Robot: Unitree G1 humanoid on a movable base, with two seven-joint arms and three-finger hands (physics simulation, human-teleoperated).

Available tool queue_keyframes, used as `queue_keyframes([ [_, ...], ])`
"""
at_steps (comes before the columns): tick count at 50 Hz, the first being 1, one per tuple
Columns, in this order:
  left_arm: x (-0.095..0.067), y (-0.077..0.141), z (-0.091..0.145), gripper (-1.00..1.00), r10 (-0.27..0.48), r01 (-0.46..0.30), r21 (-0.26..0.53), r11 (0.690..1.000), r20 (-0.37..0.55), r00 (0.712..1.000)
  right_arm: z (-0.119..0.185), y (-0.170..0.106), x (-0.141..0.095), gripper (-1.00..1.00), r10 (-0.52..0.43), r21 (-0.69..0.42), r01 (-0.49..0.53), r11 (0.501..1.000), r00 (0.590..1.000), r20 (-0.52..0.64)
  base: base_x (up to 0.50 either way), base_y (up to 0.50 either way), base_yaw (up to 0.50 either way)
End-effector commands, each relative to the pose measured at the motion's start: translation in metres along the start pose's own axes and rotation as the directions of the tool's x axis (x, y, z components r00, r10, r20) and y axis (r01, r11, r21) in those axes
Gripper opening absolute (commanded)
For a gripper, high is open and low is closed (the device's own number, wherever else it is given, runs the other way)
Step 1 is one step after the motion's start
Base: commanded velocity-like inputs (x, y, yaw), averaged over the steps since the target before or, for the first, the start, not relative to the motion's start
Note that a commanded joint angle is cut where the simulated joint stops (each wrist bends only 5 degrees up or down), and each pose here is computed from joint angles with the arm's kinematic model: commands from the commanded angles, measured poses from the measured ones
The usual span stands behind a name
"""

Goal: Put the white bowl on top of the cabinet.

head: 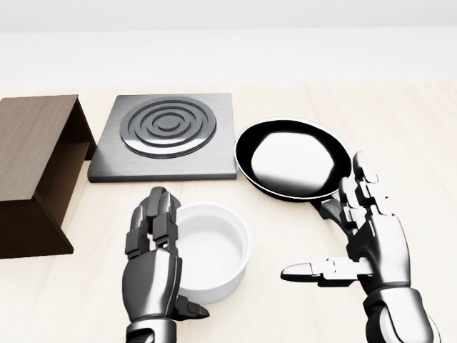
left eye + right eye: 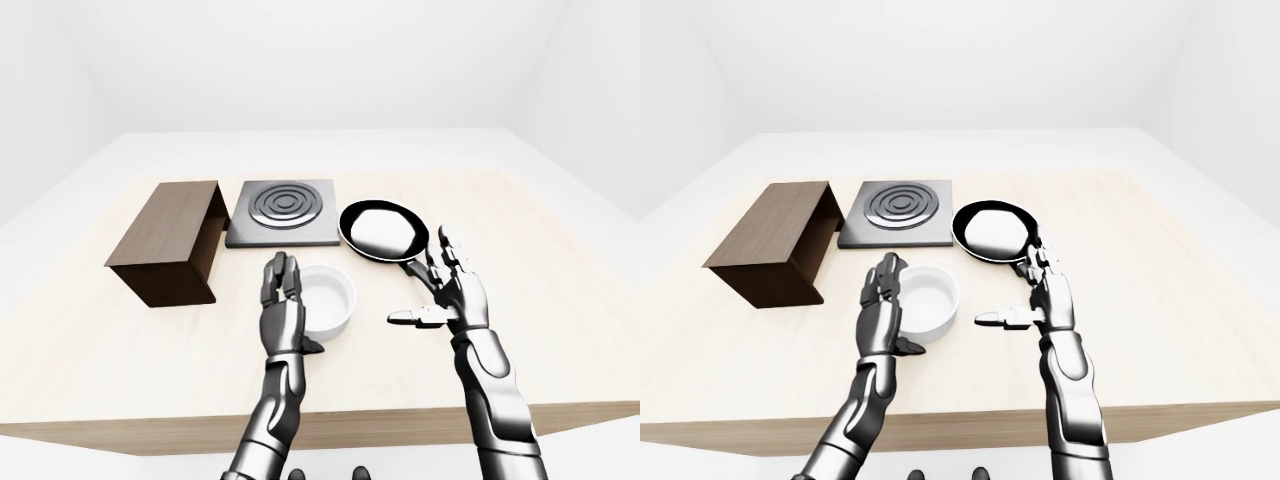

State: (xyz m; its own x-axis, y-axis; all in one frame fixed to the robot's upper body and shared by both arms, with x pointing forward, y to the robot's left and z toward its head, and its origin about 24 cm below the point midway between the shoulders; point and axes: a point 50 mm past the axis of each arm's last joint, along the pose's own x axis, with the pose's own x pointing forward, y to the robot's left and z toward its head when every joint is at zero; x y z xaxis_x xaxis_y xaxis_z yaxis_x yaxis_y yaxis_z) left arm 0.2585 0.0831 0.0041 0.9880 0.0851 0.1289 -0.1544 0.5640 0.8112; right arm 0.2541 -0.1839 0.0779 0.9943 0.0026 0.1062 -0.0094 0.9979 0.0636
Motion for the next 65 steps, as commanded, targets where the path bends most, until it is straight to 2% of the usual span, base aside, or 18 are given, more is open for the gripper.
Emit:
queue_keyframes([
  [1,0.002,-0.004,0.000,1.00,-0.016,0.015,0.053,0.999,0.021,1.000,0.000,0.000,0.000,1.00,0.002,0.000,-0.002,1.000,1.000,0.002,0.00,0.00,0.00],
  [3,0.003,-0.003,0.000,1.00,-0.014,0.013,0.058,0.998,0.023,1.000,0.000,0.001,-0.001,1.00,0.004,-0.001,-0.004,1.000,1.000,0.002,0.00,0.00,0.00],
  [4,0.005,-0.013,-0.002,-1.00,-0.060,0.057,0.106,0.993,0.026,0.998,0.000,0.001,0.001,1.00,0.006,0.004,-0.006,1.000,1.000,0.000,0.00,0.00,0.00],
  [47,0.005,-0.016,-0.007,-1.00,-0.078,0.076,0.129,0.989,0.014,0.997,0.001,0.002,-0.001,1.00,0.014,0.005,-0.014,1.000,1.000,0.007,0.00,0.00,0.00],
  [61,0.010,-0.011,-0.003,-1.00,-0.054,0.050,0.125,0.991,0.028,0.998,0.002,0.002,-0.001,1.00,0.014,0.006,-0.014,1.000,1.000,0.009,0.00,0.00,0.00],
  [65,0.015,-0.004,0.002,-1.00,-0.015,0.010,0.112,0.994,0.050,0.999,0.002,0.002,-0.002,1.00,0.016,0.005,-0.016,1.000,1.000,0.009,0.00,0.00,0.00],
])
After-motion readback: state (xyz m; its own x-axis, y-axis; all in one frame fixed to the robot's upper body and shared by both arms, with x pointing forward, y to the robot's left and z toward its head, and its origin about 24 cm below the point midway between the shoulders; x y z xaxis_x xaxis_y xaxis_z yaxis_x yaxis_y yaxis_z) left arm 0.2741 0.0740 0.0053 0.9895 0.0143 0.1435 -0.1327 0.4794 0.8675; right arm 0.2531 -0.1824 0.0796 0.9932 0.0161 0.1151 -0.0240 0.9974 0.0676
